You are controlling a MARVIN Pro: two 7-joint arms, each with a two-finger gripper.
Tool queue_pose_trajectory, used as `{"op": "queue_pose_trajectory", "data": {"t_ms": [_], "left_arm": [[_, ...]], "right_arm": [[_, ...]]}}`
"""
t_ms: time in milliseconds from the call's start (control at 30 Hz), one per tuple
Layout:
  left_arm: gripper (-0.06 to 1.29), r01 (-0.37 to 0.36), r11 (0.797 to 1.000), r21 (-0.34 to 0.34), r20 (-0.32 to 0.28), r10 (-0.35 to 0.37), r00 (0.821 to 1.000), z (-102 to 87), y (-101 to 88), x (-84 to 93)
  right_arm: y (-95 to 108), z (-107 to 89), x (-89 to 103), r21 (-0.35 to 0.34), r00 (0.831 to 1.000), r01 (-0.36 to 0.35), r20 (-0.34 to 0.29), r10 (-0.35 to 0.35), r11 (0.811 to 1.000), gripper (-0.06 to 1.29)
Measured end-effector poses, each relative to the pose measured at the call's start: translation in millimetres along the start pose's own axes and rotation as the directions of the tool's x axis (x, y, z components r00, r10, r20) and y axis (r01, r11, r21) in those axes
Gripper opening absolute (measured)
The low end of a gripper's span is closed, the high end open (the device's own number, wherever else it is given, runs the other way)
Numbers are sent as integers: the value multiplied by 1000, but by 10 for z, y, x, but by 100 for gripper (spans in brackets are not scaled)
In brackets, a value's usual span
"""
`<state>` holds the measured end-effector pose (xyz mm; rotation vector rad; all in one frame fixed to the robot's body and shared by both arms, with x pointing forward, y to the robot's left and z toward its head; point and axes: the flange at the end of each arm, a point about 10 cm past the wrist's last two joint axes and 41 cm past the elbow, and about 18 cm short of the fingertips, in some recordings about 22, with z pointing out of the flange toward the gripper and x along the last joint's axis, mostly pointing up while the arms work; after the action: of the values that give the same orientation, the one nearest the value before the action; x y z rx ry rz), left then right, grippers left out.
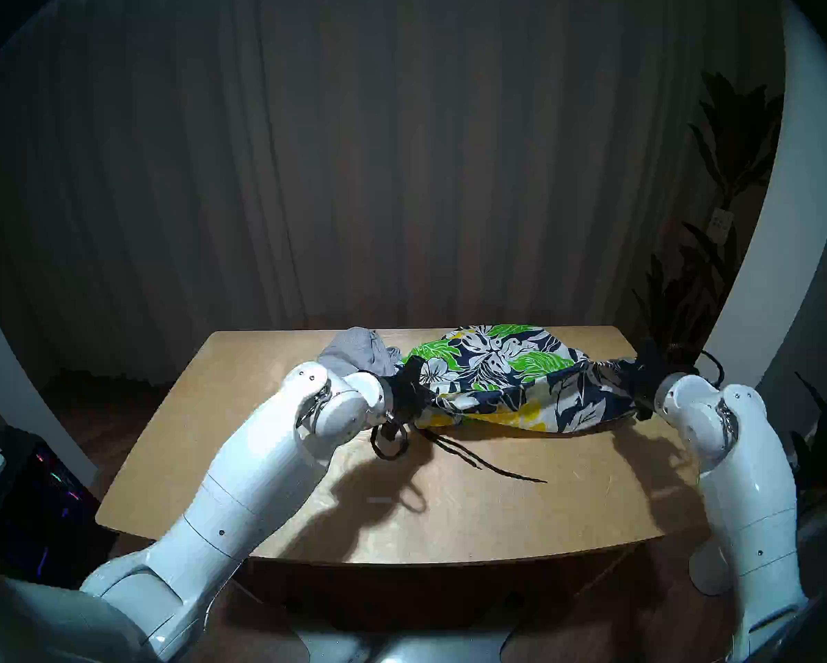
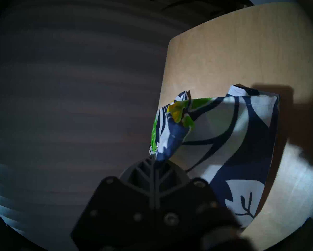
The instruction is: Fold pants twice and stack them
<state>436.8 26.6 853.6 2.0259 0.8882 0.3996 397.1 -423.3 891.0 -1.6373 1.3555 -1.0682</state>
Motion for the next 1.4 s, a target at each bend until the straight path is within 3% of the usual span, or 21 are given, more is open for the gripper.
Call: {"op": "queue_pose_trajectory", "data": {"t_ms": [467,1400], "left_arm": [[-3,11,1000,-2,-73,-11,997,79,204,276],[-3,47,998,49,-179,-37,983,291,335,715]], "right_arm": [[-314,286,-149,56,999,32,-25,-30,998,-3],[-449,1000,-519,45,997,-24,-79,27,999,-3]]}}
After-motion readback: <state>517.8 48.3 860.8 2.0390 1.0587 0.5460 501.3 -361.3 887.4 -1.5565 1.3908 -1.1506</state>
